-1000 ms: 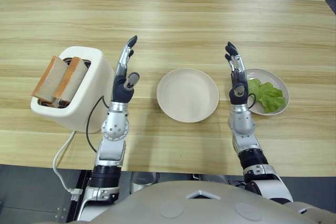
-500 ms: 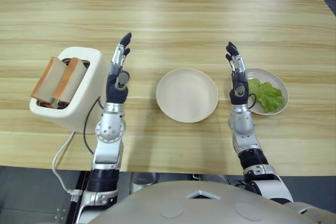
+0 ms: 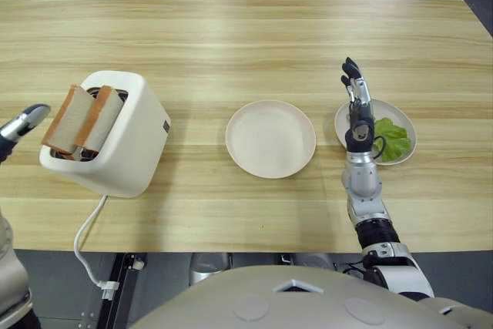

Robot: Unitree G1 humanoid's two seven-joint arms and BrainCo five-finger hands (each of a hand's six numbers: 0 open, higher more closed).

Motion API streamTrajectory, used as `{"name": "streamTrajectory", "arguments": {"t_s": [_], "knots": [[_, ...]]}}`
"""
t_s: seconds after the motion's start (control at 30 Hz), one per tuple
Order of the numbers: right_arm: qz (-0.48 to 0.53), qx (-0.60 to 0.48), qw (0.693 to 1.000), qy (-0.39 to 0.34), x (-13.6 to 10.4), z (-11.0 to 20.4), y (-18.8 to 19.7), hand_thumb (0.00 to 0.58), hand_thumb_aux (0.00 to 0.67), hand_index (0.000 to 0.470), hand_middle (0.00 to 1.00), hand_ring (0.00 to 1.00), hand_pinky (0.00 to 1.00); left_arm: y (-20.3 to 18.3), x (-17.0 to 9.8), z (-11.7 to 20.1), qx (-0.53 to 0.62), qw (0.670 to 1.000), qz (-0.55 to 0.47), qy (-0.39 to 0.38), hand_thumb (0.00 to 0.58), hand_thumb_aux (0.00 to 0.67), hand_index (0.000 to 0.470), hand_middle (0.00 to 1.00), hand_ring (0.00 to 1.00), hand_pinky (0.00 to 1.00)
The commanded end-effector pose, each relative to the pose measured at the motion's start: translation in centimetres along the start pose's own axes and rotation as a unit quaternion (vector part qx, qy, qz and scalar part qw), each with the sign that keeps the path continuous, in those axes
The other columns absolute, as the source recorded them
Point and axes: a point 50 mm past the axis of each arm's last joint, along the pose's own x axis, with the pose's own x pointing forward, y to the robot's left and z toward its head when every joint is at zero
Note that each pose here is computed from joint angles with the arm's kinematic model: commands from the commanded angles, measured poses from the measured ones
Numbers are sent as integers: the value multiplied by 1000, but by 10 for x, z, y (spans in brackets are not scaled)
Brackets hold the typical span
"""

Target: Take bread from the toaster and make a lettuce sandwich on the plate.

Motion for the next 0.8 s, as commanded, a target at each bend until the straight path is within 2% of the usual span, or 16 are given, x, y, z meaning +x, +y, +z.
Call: {"name": "streamTrajectory", "arguments": {"t_s": [0.03, 0.73, 0.77, 0.8], "knots": [[-3, -5, 1000, 3, 1, -1, -2, 0, 0, 0, 0, 0, 0, -22, -1, -24, 17, 997, -45, 62, 0, 0, 0, 0, 0, 0], [-10, -18, 1000, 6, -5, -1, -4, 0, 0, 0, 0, 0, 0, -74, 13, -3, -9, 988, -148, 33, 0, 0, 0, 0, 0, 0], [-10, -18, 1000, 6, -5, -1, -4, 0, 0, 0, 0, 0, 0, -77, 13, -4, -9, 988, -152, 34, 92, 55, 38, 0, 0, 0], [-10, -18, 1000, 6, -5, 0, -4, 0, 0, 0, 0, 0, 0, -79, 12, -4, -10, 987, -156, 36, 92, 55, 38, 0, 0, 0]]}}
